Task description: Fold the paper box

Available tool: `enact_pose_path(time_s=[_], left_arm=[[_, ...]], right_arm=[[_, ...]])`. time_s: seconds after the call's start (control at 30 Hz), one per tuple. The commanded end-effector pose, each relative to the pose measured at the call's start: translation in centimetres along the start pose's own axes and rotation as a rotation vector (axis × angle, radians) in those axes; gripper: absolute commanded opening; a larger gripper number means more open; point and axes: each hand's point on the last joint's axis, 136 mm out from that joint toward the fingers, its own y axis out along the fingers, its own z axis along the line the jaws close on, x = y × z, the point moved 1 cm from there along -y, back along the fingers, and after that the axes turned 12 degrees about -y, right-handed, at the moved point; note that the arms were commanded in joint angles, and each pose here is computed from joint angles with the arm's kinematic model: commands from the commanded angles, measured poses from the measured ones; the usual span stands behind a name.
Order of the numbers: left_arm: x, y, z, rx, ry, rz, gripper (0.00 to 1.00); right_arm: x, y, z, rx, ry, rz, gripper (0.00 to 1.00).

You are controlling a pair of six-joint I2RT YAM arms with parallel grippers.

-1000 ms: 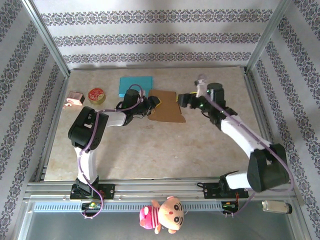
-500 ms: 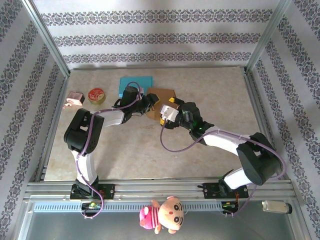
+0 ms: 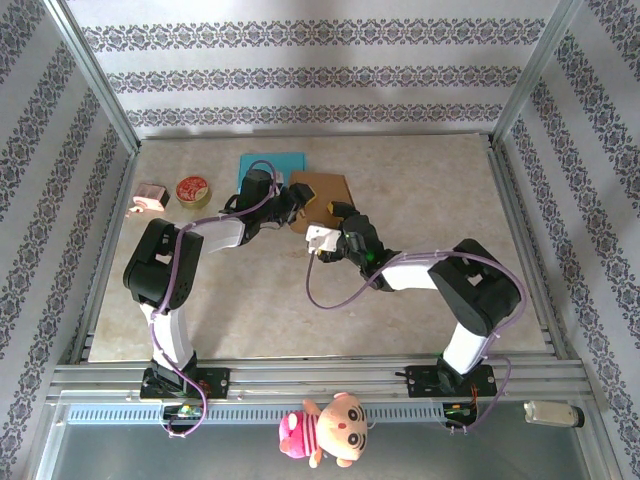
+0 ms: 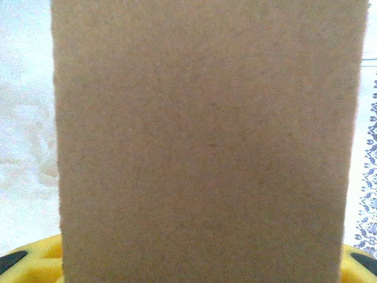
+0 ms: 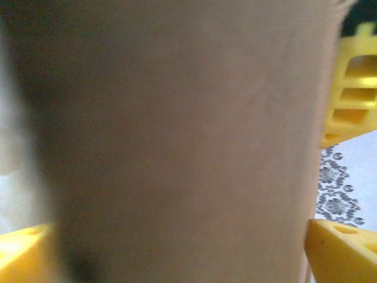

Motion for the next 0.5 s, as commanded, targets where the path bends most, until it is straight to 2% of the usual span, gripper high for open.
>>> enact_pose_path(time_s=[0.0,0.1,0.23,0.47], left_arm=[[0.4,-1.4,-3.3,-0.058,0.026,-0.015,0.38],[0.3,-1.6,-3.4,-0.059,0.019,-0.016,0.38],[0.2,-1.5,-3.4,-0.071,-0.025,-0.004,0.38],[0.0,-1.3,-4.0,-0.134,-0.093,0.019,0.39]], right_arm=[[-0.1,1.0,-3.7,-0.197,-0.058,0.083,0.98],[-0.4,1.4,-4.9,-0.283,-0.096,0.129,0.98],[-1.2,2.3,-4.9,-0.304,-0.135,0.178,0.94],[-1.3,2.1,-6.0,-0.336,-0.149,0.2,0.58]])
